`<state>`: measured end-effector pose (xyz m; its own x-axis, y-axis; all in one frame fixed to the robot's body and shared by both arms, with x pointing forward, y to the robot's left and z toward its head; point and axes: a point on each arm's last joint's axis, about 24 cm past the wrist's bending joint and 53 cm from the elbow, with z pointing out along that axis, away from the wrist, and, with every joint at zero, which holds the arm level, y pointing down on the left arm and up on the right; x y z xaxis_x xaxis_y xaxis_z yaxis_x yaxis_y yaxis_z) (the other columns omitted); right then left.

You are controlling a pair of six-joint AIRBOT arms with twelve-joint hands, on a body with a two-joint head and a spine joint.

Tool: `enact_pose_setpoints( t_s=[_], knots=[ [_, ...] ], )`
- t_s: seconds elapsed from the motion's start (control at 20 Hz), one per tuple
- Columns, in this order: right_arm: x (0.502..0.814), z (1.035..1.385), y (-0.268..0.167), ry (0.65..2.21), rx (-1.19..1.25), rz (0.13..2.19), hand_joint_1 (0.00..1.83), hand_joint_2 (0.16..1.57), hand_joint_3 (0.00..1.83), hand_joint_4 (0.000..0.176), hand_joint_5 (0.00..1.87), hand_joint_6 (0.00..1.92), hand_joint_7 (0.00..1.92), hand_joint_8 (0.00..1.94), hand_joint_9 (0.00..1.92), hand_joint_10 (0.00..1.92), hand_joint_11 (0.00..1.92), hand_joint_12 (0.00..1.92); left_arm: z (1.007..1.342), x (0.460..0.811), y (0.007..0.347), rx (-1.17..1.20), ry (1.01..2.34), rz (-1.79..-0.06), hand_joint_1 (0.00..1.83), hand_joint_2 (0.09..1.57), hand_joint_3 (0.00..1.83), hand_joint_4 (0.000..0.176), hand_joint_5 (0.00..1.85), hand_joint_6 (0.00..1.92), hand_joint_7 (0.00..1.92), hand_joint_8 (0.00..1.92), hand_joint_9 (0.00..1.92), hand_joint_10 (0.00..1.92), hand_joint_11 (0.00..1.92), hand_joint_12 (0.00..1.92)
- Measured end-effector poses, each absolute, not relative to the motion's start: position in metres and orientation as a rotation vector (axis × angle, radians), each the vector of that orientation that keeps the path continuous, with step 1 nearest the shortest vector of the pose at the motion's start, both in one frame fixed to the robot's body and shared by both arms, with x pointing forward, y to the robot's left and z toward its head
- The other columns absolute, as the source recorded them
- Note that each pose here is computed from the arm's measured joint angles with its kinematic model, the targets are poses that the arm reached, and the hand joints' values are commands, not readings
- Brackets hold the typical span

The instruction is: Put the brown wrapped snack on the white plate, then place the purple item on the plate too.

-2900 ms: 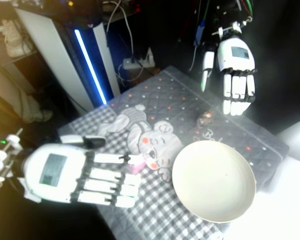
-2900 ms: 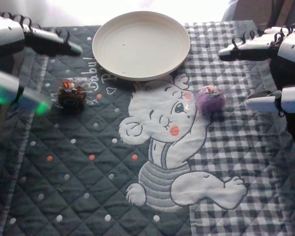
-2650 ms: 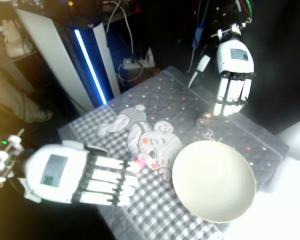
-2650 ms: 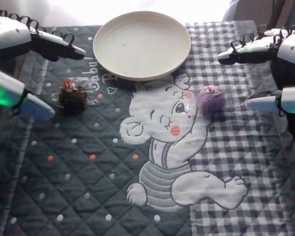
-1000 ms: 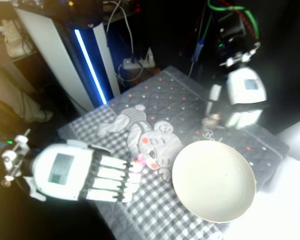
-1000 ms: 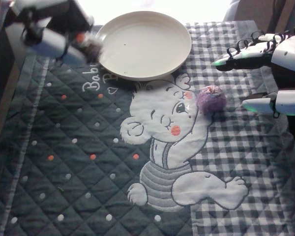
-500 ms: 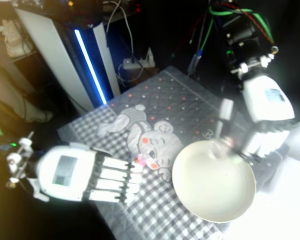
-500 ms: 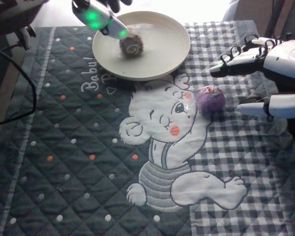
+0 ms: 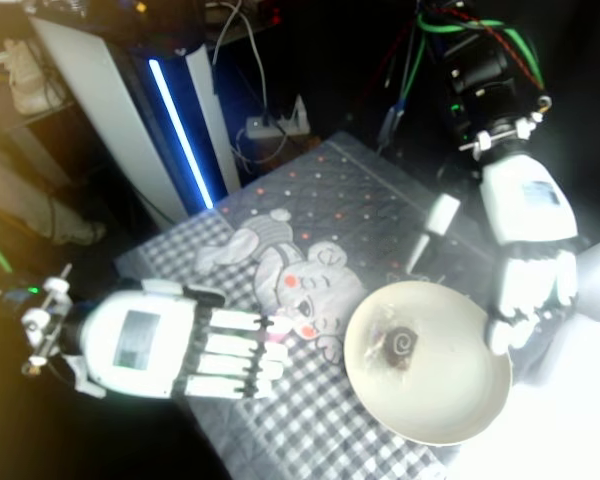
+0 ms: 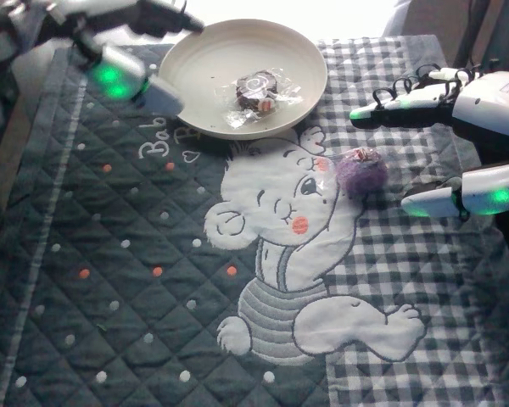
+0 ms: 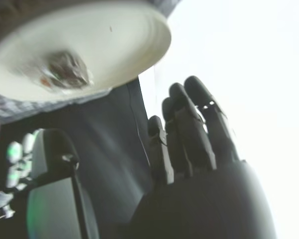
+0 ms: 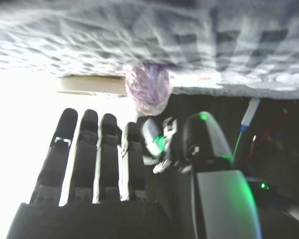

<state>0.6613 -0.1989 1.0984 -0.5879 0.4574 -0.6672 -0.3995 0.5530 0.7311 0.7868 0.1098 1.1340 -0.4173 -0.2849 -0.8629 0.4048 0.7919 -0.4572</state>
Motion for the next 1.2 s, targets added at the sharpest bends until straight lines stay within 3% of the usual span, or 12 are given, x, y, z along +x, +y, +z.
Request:
enact_pose_setpoints(
  t_s=[0.15,0.2,0.3,0.35,0.5,0.6,0.75,0.8,0.85,1.0,1.05,1.2],
  knots=[
    [0.66,1.105,-0.197,1.847,0.047,1.195,0.67,1.0,0.0,0.092,0.26,0.0,0.28,0.0,0.28,0.0,0.02,0.86,1.147,0.76,0.128,0.064,1.809,-0.874,0.71,0.92,0.0,0.133,0.31,0.0,0.33,0.0,0.35,0.01,0.01,0.7],
    [0.661,1.109,-0.197,1.837,0.045,1.201,0.69,1.0,0.0,0.075,0.25,0.0,0.27,0.0,0.28,0.0,0.0,0.92,1.151,0.752,0.13,0.06,1.789,-0.913,0.66,0.92,0.0,0.136,0.29,0.0,0.29,0.0,0.25,0.0,0.0,0.57],
    [0.668,1.124,-0.187,1.814,-0.008,1.193,0.69,0.98,0.0,0.135,0.25,0.0,0.27,0.0,0.3,0.01,0.0,1.03,1.151,0.729,0.133,0.059,1.781,-0.975,0.65,0.92,0.0,0.123,0.3,0.0,0.28,0.0,0.25,0.0,0.0,0.48],
    [0.673,1.137,-0.172,1.793,-0.074,1.186,0.71,0.97,0.0,0.173,0.24,0.0,0.26,0.0,0.28,0.0,0.0,0.88,1.156,0.715,0.143,0.021,1.759,-1.02,0.85,0.89,0.0,0.111,0.29,0.0,0.29,0.0,0.29,0.01,0.0,0.57],
    [0.679,1.155,-0.138,1.736,-0.171,1.225,0.72,0.95,0.0,0.176,0.25,0.0,0.27,0.0,0.28,0.01,0.0,0.83,1.163,0.695,0.177,-0.084,1.692,-1.083,0.87,0.9,0.0,0.104,0.28,0.0,0.27,0.0,0.28,0.0,0.0,0.69],
    [0.672,1.121,-0.127,1.835,-0.231,1.165,0.72,0.96,0.0,0.139,0.27,0.0,0.24,0.0,0.26,0.01,0.0,0.78,1.168,0.693,0.19,-0.14,1.662,-1.095,0.83,0.87,0.0,0.087,0.35,0.0,0.36,0.01,0.31,0.0,0.0,0.92],
    [0.677,1.12,-0.131,1.842,-0.205,1.151,0.75,0.97,0.0,0.135,0.28,0.0,0.21,0.0,0.21,0.0,0.0,0.8,1.174,0.681,0.194,-0.136,1.632,-1.127,0.81,0.87,0.0,0.083,0.35,0.0,0.36,0.0,0.3,0.0,0.0,0.95],
    [0.681,1.12,-0.137,1.845,-0.189,1.131,0.8,0.94,0.0,0.118,0.31,0.0,0.24,0.0,0.31,0.01,0.0,1.0,1.169,0.679,0.194,-0.144,1.64,-1.131,0.8,0.88,0.0,0.086,0.34,0.0,0.35,0.0,0.29,0.0,0.0,0.93],
    [0.686,1.116,-0.147,1.868,-0.178,1.085,0.82,0.94,0.0,0.12,0.3,0.0,0.25,0.0,0.32,0.01,0.0,0.99,1.162,0.678,0.198,-0.153,1.659,-1.118,0.82,0.88,0.0,0.082,0.34,0.0,0.34,0.0,0.3,0.0,0.0,0.93],
    [0.686,1.101,-0.151,1.92,-0.214,1.015,0.84,0.96,0.0,0.088,0.3,0.0,0.26,0.0,0.31,0.0,0.0,0.83,1.165,0.679,0.201,-0.179,1.64,-1.129,0.77,0.89,0.0,0.089,0.34,0.0,0.36,0.0,0.31,0.0,0.0,0.93],
    [0.686,1.097,-0.152,1.932,-0.223,0.998,0.83,0.97,0.01,0.098,0.3,0.0,0.29,0.01,0.35,0.02,0.06,0.86,1.165,0.678,0.201,-0.178,1.638,-1.133,0.78,0.9,0.0,0.081,0.34,0.0,0.36,0.0,0.3,0.0,0.0,0.87],
    [0.687,1.091,-0.154,1.954,-0.228,0.969,0.86,0.97,0.0,0.092,0.4,0.0,0.46,0.01,0.57,0.04,0.26,1.12,1.163,0.678,0.202,-0.183,1.644,-1.129,0.77,0.9,0.0,0.062,0.36,0.0,0.36,0.0,0.31,0.0,0.0,0.86]
  ],
)
